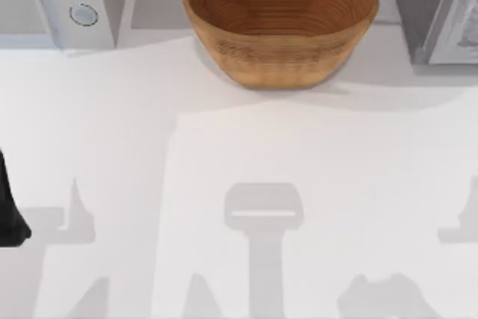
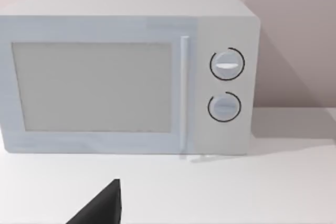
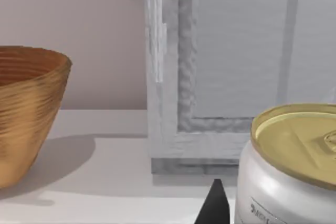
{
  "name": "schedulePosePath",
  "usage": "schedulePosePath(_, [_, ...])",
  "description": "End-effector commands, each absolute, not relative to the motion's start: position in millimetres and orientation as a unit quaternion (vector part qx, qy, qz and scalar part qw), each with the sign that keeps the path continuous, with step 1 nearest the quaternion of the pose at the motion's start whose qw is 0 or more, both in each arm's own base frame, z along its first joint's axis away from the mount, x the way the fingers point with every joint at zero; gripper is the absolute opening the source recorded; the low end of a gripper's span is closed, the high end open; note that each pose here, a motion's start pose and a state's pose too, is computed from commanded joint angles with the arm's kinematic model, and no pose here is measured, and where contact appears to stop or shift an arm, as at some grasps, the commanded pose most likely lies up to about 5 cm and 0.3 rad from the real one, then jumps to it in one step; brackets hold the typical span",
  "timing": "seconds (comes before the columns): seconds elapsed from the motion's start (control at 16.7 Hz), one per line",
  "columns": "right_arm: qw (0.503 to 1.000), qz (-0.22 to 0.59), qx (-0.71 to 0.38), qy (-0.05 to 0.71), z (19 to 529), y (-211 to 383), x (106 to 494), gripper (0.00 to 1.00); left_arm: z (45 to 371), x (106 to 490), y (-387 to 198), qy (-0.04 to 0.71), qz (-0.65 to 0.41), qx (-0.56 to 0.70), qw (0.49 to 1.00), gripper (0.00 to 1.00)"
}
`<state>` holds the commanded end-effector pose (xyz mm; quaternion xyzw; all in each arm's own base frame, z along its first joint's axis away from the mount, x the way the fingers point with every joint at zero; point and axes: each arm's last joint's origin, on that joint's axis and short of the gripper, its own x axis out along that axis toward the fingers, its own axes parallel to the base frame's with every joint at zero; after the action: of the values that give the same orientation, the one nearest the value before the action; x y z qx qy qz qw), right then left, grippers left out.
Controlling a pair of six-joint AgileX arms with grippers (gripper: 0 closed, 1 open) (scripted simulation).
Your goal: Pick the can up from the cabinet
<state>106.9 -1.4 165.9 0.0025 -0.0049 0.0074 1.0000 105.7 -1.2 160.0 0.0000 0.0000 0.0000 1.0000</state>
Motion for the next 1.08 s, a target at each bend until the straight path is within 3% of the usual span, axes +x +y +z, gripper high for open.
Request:
schedulePosePath(0.36, [0.995, 0.077, 0.007, -0.055, 217.1, -6.1, 130.0, 0.0, 160.0, 105.7, -1.2, 0.0, 0.0, 0.0, 1.0, 1.0])
schedulePosePath(0.66, [0.984, 0.17, 0.011, -0.044, 240.3, -29.2, 198.6, 0.0, 160.0, 105.7, -1.2, 0.0, 0.0, 0.0, 1.0, 1.0])
schedulePosePath(1.08, [0.955, 0.296, 0.021, -0.011, 170.4, -123.2, 300.1, 0.0, 160.0, 105.7, -1.2, 0.0, 0.0, 0.0, 1.0, 1.0])
